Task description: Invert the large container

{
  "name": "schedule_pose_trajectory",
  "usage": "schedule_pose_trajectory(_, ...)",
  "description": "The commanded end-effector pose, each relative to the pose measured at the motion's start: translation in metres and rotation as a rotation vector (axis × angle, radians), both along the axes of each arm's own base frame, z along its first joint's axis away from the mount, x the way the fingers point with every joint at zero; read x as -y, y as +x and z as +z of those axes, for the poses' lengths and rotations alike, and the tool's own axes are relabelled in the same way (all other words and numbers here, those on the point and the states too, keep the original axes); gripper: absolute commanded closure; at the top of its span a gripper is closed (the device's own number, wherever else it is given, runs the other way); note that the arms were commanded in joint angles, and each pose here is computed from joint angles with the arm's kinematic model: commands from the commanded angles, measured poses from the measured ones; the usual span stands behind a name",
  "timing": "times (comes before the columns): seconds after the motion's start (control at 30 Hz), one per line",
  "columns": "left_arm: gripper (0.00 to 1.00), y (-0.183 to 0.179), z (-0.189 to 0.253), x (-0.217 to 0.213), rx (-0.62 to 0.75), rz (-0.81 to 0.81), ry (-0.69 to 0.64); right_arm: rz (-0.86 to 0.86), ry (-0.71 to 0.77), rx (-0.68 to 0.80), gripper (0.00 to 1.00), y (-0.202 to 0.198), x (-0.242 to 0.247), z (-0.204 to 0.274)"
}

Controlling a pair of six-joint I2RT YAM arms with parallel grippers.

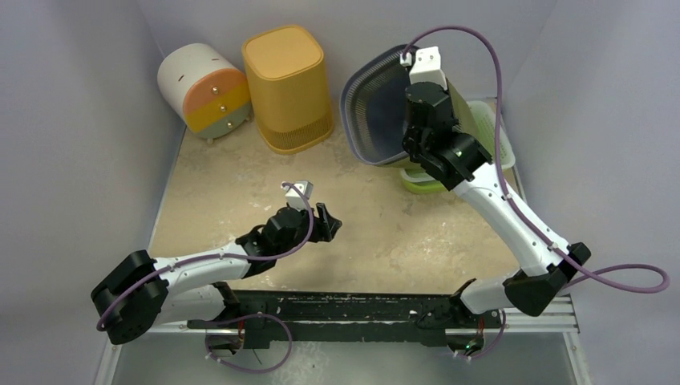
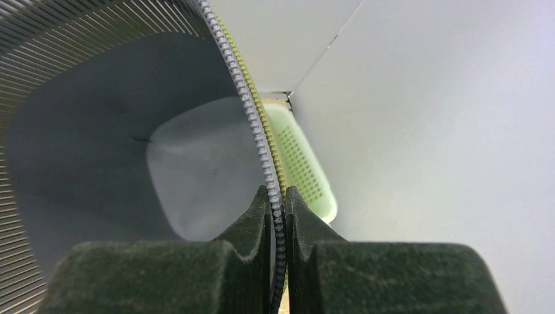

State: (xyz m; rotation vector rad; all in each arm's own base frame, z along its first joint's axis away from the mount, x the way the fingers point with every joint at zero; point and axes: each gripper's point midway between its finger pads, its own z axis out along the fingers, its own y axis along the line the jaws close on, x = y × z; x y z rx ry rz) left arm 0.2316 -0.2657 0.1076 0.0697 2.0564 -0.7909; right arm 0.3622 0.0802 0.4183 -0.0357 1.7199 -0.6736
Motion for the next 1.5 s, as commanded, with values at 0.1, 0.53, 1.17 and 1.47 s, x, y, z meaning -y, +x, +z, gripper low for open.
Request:
schedule_pose_trajectory(0.1,0.37,0.001,0.012,0.000,0.034,0.011,-0.055,-0.137,0.190,0.292,1.00,-0.028,0.036,0.073)
schedule_pose_trajectory(0.53,0.37,-0.002,0.007,-0.005,0.032,0.024,-0.069,-0.319,0.181,0.515,1.00,-0.093,0.099,0.142)
schedule_pose_trajectory(1.17,0.37,0.003,0.030,-0.014,0.058,0.052,-0.006,-0.109,0.317,0.551,1.00,-0.079,0.075,0.173)
schedule_pose_trajectory(1.47,0.37,0.014,0.082,-0.022,0.107,0.099,0.034,0.050,0.406,0.600,1.00,-0.092,0.070,0.206)
